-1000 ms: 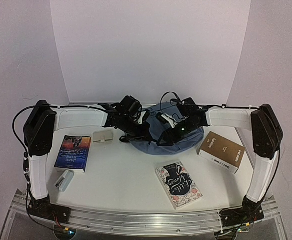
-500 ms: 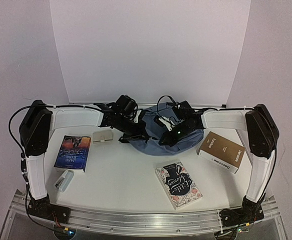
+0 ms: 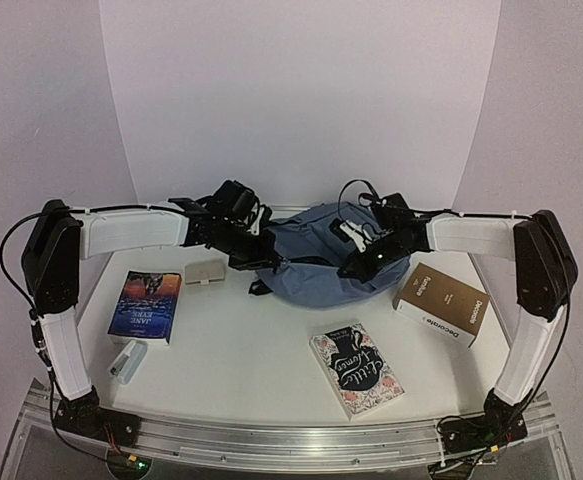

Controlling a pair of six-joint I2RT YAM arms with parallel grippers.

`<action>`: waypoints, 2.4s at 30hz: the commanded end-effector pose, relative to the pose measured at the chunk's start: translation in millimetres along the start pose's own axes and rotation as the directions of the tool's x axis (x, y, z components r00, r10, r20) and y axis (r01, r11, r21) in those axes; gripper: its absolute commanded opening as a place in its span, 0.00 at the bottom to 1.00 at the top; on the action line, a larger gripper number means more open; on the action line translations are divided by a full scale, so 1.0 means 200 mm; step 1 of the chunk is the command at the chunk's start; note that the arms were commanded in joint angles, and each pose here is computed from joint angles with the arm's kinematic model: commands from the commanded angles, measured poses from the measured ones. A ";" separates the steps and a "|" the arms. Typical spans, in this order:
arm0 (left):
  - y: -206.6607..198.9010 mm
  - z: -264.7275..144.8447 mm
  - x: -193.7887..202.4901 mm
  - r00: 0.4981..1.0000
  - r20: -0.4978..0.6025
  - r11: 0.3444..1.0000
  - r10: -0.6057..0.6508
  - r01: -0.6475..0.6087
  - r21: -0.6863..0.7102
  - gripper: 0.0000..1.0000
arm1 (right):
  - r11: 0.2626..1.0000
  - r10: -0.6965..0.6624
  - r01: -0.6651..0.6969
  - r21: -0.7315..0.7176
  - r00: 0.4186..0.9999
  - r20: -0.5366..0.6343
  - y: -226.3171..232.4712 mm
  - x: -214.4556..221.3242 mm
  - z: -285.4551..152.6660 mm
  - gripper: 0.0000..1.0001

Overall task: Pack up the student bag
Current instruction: Unzip the student bag at the center of the board.

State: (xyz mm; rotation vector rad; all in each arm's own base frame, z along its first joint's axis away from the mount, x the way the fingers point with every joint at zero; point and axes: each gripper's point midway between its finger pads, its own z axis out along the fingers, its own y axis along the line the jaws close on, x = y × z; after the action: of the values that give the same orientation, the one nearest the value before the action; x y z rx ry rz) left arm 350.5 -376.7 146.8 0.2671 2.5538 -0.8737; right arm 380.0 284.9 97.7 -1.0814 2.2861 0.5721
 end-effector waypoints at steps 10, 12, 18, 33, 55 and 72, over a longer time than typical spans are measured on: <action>-0.17 -0.04 -0.05 0.999 0.004 0.987 0.044 -0.044 0.152 0.00 | 1.000 0.002 -0.002 0.016 1.000 -0.007 -0.10 -0.02 -0.26 0.69; -0.21 -0.03 -0.04 0.999 -0.008 0.981 0.052 -0.049 0.185 0.00 | 1.000 -0.023 0.023 -0.009 1.000 0.019 -0.03 -0.08 -0.28 0.73; -0.33 -0.03 -0.02 0.997 -0.036 0.955 0.065 -0.052 0.293 0.00 | 0.995 -0.043 0.048 -0.083 0.998 0.052 0.17 -0.22 -0.24 0.74; -0.35 0.02 -0.06 0.998 -0.051 0.953 0.027 -0.011 0.302 0.00 | 0.997 -0.059 0.058 -0.053 0.998 -0.029 0.23 -0.17 0.09 0.48; 0.24 0.03 -0.28 0.990 0.026 0.990 -0.135 0.136 -0.026 0.00 | 0.990 -0.138 0.139 0.004 0.984 -0.110 0.21 0.09 -0.01 0.00; 0.01 -0.05 -0.12 1.000 -0.009 0.993 -0.012 0.013 0.121 0.00 | 0.979 -0.102 0.104 0.176 0.995 -0.024 -0.24 -0.16 -0.12 0.22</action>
State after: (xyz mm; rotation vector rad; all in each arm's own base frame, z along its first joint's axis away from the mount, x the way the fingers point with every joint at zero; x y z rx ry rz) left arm 383.1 -349.9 129.0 0.1636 2.6157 -0.9583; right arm 401.8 264.0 109.5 -1.1662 2.2590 0.3799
